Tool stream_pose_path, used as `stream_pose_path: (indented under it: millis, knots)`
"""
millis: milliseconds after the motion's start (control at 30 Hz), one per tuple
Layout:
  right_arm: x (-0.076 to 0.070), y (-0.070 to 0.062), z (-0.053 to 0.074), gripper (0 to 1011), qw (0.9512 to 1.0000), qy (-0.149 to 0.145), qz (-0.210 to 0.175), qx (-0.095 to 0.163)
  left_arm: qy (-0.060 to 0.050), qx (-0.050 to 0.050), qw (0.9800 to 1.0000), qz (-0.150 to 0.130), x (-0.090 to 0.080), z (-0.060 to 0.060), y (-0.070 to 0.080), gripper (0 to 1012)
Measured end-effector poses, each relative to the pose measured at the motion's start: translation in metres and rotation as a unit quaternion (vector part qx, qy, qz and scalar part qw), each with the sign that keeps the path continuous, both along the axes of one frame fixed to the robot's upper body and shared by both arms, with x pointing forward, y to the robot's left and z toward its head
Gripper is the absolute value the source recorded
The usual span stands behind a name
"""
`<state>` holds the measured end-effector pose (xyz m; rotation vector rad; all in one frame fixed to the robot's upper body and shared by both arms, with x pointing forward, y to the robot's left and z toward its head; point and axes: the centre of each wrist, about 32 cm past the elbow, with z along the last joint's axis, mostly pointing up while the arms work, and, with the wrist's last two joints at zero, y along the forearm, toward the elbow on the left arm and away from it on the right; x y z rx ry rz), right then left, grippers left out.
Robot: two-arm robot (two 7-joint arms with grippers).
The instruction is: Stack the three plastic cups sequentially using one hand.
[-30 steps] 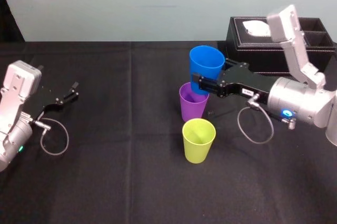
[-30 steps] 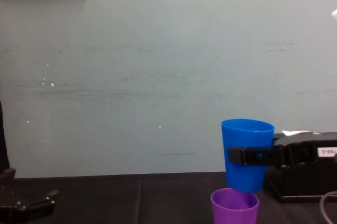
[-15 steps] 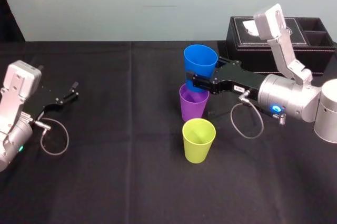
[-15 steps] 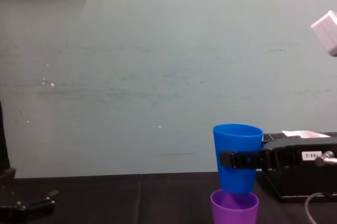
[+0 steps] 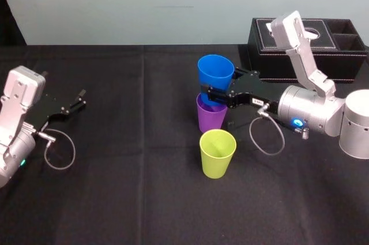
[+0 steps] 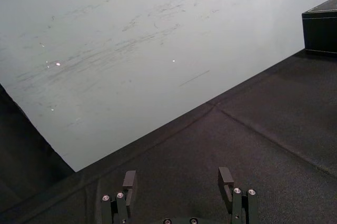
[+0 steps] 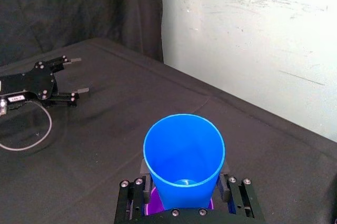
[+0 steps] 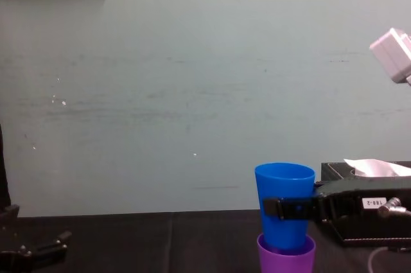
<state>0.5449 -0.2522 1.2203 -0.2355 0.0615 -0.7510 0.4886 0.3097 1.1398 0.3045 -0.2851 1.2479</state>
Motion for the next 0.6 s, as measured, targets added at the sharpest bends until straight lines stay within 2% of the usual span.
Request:
stream_pose_path:
  millis: [600]
  knots:
    - [0.0019, 0.0008, -0.0094, 718, 0.9999, 0.006, 0.011, -0.007, 0.000, 0.000, 1.0000, 0.000, 0.0000, 0.0000, 0.0000, 1011]
